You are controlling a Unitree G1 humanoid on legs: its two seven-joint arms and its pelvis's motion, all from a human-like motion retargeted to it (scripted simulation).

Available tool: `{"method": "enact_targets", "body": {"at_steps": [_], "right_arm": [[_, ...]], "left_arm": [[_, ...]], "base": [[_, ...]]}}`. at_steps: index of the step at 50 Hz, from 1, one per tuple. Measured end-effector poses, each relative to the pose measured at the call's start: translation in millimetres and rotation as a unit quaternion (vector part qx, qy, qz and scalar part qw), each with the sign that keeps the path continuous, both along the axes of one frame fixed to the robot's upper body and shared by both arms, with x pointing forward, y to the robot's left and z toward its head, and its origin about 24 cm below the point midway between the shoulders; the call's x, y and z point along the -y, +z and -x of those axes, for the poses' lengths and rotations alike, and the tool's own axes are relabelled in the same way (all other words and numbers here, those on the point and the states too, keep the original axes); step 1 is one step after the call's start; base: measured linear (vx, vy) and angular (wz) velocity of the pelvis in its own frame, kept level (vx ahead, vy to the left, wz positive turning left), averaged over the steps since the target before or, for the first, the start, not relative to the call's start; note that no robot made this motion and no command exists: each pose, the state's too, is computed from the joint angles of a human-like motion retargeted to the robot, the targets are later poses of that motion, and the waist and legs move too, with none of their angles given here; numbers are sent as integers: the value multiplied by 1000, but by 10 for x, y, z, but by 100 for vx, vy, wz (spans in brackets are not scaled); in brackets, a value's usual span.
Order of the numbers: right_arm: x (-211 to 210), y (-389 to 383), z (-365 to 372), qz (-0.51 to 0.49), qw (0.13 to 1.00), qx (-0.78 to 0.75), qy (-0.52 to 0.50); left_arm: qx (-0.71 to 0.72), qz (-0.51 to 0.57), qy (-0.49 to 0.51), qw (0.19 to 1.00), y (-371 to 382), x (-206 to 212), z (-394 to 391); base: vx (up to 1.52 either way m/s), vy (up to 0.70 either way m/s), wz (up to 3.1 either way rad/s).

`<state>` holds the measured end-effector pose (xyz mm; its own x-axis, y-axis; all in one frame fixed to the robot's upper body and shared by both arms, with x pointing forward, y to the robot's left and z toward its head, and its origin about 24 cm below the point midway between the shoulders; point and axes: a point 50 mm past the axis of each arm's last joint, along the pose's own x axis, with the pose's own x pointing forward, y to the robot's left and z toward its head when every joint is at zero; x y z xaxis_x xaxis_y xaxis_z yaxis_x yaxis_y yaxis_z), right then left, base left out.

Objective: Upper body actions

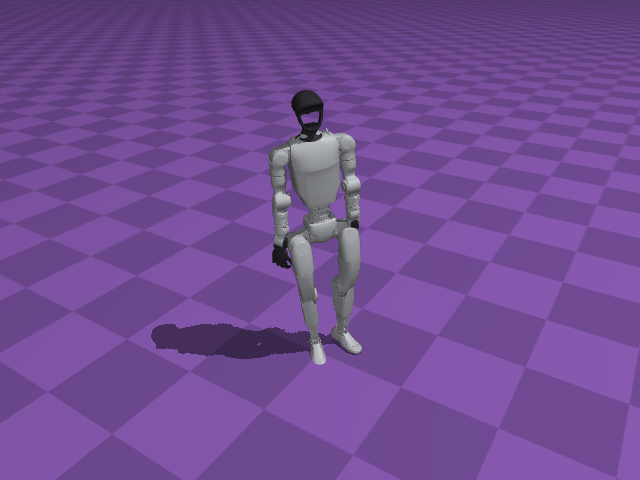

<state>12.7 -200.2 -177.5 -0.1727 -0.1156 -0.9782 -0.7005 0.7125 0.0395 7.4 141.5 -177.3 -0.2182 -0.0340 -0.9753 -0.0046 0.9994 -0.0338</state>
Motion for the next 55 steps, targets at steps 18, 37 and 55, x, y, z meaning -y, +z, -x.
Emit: {"method": "enact_targets", "body": {"at_steps": [18, 37, 55], "right_arm": [[-10, -1, 0, -2, 1000, -1, 4], [-11, -2, 14, -2, 1000, -2, 3], [-16, -3, 13, -2, 1000, -3, 5]], "left_arm": [[-1, 0, 1, 1000, 0, 1, 3], [-2, 0, 7, 1000, 0, 3, 12], [-2, 0, 7, 1000, 0, 12, 13]], "base": [[0, 0, 0], [0, 0, 0], [0, 0, 0]]}}
